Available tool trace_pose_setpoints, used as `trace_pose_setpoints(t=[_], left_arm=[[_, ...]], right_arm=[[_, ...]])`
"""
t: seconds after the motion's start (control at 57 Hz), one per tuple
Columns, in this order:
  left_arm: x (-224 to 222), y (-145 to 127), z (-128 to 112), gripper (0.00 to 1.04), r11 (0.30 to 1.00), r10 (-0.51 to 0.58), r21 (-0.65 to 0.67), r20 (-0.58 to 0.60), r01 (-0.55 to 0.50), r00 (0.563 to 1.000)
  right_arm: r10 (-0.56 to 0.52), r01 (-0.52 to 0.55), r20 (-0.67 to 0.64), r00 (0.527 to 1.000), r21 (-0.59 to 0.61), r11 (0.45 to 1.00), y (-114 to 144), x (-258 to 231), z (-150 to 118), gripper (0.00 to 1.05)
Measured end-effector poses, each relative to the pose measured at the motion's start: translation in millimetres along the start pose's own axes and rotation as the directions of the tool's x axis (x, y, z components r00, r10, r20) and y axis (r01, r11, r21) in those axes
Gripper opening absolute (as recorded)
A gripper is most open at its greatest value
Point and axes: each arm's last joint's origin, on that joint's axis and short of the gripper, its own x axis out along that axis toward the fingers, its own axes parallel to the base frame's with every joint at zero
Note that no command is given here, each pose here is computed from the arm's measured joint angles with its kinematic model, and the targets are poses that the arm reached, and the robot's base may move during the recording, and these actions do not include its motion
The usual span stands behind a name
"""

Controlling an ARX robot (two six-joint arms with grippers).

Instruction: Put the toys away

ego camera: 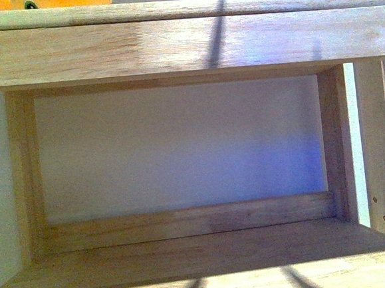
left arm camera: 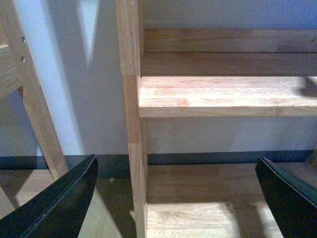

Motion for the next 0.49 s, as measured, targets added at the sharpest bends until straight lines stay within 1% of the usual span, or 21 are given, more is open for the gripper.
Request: trace_pose_setpoints(t=[0.088,0.158,0.351,0.491], left_arm=[[0,0,0,0.99,1.000,0.000,0.000,0.000,0.000,1.000],[0,0,0,0.99,1.000,0.000,0.000,0.000,0.000,1.000],[0,0,0,0.99,1.000,0.000,0.000,0.000,0.000,1.000],[0,0,0,0.99,1.000,0.000,0.000,0.000,0.000,1.000]], right_arm=[[-0.013,0.013,0.016,1.000,-0.024,1.000,-8,-10,-6,0.98],[-0.026,0.027,0.031,0.999,-0.043,0.999,-18,-20,-8,0.98],[-0.058,0.063,0.071,0.996,-0.069,0.996,-62,-52,-5,0.98],[-0.081,0.087,0.077,0.994,-0.080,0.993,-91,-76,-12,0.98]])
